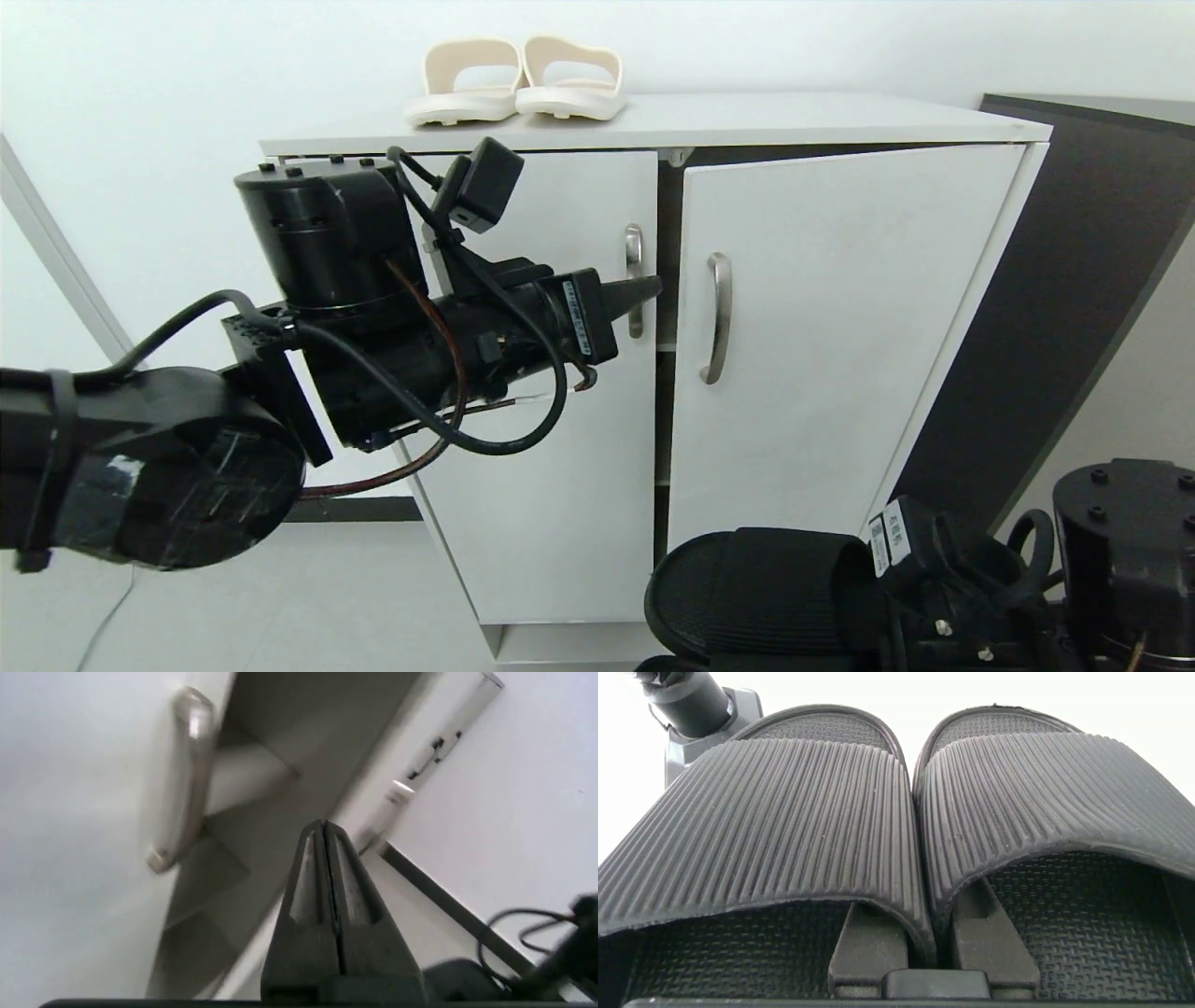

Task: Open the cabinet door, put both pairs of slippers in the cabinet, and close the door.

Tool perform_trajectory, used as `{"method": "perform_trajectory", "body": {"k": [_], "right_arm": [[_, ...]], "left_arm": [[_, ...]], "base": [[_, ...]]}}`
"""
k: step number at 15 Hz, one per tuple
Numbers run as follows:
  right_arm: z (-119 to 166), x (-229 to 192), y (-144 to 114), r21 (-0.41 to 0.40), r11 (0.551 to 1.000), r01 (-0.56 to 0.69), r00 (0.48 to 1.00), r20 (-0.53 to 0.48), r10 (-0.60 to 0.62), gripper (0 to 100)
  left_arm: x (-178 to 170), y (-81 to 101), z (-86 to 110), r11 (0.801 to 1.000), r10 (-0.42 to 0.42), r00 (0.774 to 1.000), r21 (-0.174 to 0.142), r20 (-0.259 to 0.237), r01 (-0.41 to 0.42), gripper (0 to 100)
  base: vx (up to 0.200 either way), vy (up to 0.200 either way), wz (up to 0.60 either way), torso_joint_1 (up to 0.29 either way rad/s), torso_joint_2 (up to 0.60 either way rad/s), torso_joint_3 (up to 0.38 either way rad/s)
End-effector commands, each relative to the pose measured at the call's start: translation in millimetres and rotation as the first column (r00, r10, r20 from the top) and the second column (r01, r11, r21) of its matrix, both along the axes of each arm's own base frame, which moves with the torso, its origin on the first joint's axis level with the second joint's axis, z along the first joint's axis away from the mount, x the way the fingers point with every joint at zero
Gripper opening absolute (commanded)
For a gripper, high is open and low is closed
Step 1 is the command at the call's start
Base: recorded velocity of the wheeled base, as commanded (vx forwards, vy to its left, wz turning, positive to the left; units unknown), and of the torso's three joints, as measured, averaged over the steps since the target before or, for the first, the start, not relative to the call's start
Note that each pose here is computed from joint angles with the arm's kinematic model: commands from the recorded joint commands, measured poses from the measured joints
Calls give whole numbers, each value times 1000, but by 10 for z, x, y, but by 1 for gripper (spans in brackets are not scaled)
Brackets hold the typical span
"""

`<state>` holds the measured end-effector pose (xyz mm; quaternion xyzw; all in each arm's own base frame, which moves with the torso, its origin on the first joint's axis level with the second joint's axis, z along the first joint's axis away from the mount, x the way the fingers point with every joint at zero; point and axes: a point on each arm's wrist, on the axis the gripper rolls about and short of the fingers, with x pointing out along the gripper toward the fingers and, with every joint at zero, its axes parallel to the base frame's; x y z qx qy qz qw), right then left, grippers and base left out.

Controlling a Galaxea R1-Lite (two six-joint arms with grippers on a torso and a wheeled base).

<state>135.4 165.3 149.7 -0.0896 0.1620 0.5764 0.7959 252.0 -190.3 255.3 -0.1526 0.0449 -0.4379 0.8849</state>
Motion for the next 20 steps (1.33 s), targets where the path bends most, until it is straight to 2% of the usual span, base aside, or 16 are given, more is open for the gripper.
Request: {"method": "perform_trajectory", "body": {"k": [1,7,11,15,16,19,20], "right_arm": [[-11,4,6,-4,1000,-1,1000,-4,1,0],[-19,0,3,-6,1000,-4,1000,-7,4,0],[-61,-9,32,-21,1000,-15,1000,-19,14,0],[-98,-60,64,-34,999,-43,999,-31,42,0],[-109,-81,64,-37,998,-50,998,-34,49,0],[-169,-237,65,-52,992,-112,993,-46,110,0],[-173,-249,65,-53,992,-117,992,-47,115,0]], "left_arm": [[225,-82,-112,1000,19,1000,10,-15,-19,0],[482,-248,-126,1000,17,1000,-4,-7,-17,0],[525,-280,-44,999,5,1000,-49,-19,-6,0],[554,-340,-80,998,4,999,-57,-34,-6,0],[515,-377,-88,998,-10,999,-54,-38,8,0],[107,-685,-155,990,-138,989,-35,-56,136,0],[52,-710,-133,988,-154,987,-41,-50,152,0]], "base": [[0,0,0,0,0,0],[0,0,0,0,0,0],[0,0,0,0,0,0],[-200,0,0,2,4,4],[-200,0,0,-2,-2,2],[-200,0,0,1,4,4],[-200,0,0,2,2,2]]}}
